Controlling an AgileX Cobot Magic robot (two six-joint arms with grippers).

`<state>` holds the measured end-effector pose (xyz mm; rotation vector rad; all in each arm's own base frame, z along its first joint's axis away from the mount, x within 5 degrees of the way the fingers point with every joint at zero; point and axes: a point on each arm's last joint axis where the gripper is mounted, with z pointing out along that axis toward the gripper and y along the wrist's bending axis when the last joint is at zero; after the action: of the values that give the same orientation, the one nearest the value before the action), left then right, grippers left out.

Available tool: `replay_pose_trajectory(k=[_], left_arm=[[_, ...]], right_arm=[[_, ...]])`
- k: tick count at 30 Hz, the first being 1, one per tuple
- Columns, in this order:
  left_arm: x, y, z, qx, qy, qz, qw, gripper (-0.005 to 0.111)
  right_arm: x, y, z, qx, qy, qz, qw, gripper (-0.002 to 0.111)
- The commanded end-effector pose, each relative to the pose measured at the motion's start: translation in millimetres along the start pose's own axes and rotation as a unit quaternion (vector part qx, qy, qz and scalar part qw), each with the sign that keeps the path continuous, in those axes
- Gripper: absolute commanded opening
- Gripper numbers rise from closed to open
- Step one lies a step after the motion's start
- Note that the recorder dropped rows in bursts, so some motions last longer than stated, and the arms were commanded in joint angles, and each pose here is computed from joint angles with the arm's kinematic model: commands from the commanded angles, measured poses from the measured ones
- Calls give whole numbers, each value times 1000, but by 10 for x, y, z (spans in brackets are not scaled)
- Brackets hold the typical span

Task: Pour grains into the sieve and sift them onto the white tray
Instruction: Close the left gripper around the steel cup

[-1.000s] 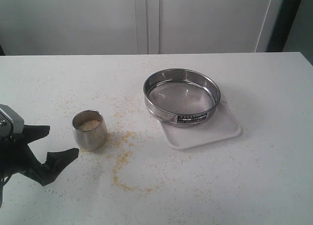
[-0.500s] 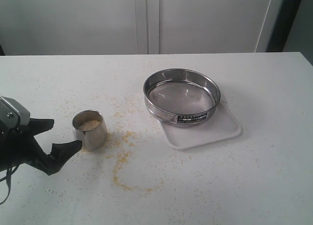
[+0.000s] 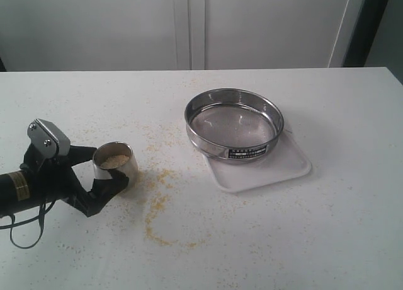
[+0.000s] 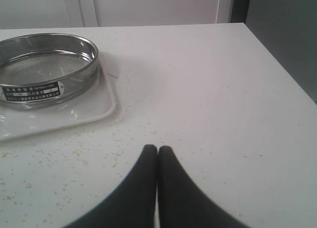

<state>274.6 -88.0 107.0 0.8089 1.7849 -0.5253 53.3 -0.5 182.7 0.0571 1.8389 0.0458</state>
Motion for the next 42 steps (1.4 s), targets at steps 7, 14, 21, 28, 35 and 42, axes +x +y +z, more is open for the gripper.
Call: replay_pose_trajectory(k=[7,14,21,28,35,42], left_arm=[[58,78,189,6,0,-2,1000,105],[49,125,255,9,-4,2,1000,105],[2,188,322,8,-14,12,1000,105],[78,244,428,11,-10,-6,1000,105],[33,273,458,11,-18,-7,1000,105],[27,253,471,14,-18,-4,1000,104]], right_arm=[[2,-4,3,3,-7,-1,1000,0],[2,-4,3,3,-7,-1,1000,0],[2,-4,3,3,-7,-1,1000,0],[2,-4,3,3,-7,-1,1000,0],[2,-4,3,3,-7,-1,1000,0],[2,-4,3,3,-7,-1,1000,0]])
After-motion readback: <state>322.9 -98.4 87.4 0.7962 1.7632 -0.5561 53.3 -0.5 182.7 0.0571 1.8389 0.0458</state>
